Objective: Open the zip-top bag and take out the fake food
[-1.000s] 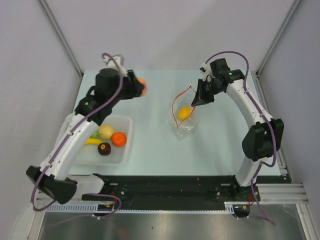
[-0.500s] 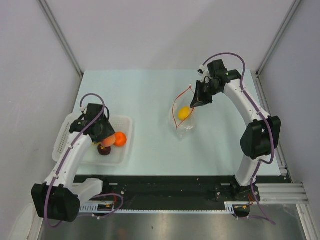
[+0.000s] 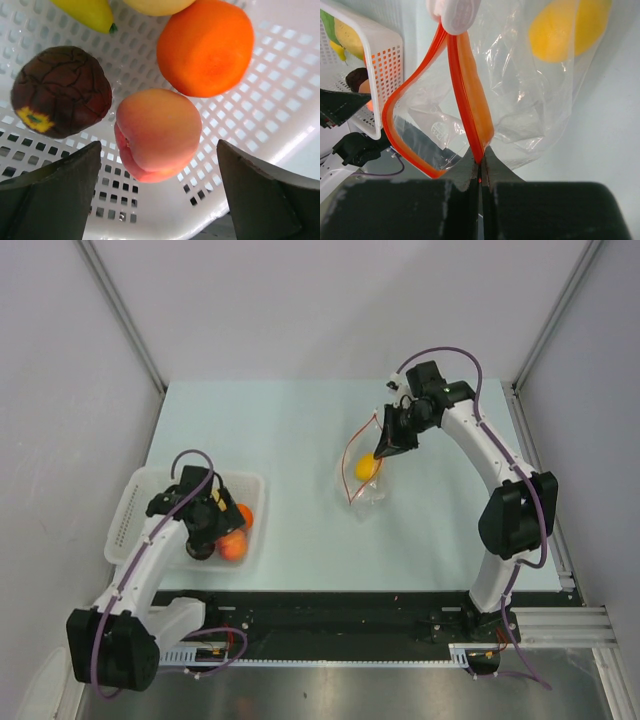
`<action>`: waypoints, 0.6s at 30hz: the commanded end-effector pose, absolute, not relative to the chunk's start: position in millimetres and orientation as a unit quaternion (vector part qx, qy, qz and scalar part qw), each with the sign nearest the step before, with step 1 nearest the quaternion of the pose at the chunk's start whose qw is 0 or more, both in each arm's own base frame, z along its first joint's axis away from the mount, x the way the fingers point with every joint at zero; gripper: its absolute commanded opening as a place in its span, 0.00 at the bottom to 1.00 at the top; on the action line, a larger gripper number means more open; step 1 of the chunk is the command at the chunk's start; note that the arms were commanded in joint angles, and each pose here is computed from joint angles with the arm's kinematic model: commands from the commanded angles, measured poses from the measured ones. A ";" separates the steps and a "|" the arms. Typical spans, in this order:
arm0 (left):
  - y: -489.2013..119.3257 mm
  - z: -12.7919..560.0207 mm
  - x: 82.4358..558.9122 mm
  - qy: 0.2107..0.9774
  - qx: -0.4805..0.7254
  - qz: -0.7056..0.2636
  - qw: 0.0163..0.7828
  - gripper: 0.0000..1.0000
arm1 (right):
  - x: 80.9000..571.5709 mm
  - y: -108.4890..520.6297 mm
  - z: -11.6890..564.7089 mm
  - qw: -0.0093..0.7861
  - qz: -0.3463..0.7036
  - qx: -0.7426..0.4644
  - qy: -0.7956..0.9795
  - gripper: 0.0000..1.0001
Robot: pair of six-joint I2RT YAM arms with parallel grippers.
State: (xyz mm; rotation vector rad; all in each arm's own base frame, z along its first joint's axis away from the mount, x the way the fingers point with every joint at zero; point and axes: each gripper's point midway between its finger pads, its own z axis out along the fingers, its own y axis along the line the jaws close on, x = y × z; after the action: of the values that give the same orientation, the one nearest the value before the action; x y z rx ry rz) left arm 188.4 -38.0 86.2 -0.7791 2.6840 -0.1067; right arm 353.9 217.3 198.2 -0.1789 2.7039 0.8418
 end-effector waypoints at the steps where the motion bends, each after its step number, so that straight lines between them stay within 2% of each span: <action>1: -44.8 132.4 219.0 0.930 -0.249 -0.080 0.258 0.99 | 355.9 224.9 210.7 0.169 0.302 -0.073 0.935 0.00; 3: -54.3 151.1 236.9 0.926 -0.220 -0.104 0.288 0.99 | 354.9 227.6 212.9 0.169 0.304 -0.075 0.935 0.00; 5: -71.3 165.4 252.3 0.924 -0.186 -0.135 0.306 0.94 | 355.8 230.6 216.5 0.172 0.307 -0.077 0.933 0.00; 6: -88.5 189.2 270.3 0.910 -0.156 -0.177 0.340 0.92 | 354.9 231.8 216.0 0.168 0.307 -0.079 0.933 0.00; 8: -124.3 208.0 283.7 0.902 -0.102 -0.231 0.351 0.78 | 355.0 233.7 218.3 0.168 0.307 -0.083 0.933 0.00; 9: -143.7 239.0 299.8 0.877 -0.070 -0.267 0.392 0.74 | 354.2 235.2 220.6 0.168 0.307 -0.085 0.933 0.00; 10: -165.7 253.9 300.4 0.866 -0.038 -0.306 0.394 0.65 | 353.9 236.7 220.7 0.167 0.306 -0.088 0.933 0.00; 12: -212.8 286.5 308.8 0.835 0.014 -0.368 0.410 0.56 | 353.6 239.1 223.6 0.168 0.308 -0.089 0.932 0.00; 16: -284.7 318.8 309.5 0.800 0.091 -0.446 0.391 0.30 | 350.5 246.6 228.8 0.168 0.316 -0.091 0.929 0.00; 18: -315.6 324.6 308.6 0.796 0.122 -0.459 0.375 0.22 | 350.2 249.2 232.1 0.171 0.318 -0.089 0.928 0.00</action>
State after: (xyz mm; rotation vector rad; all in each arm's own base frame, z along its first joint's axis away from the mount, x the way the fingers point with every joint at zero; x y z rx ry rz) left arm 308.4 -250.2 272.2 0.0903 2.1954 -0.9608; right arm 350.8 237.9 213.1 -0.2398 2.6775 0.8650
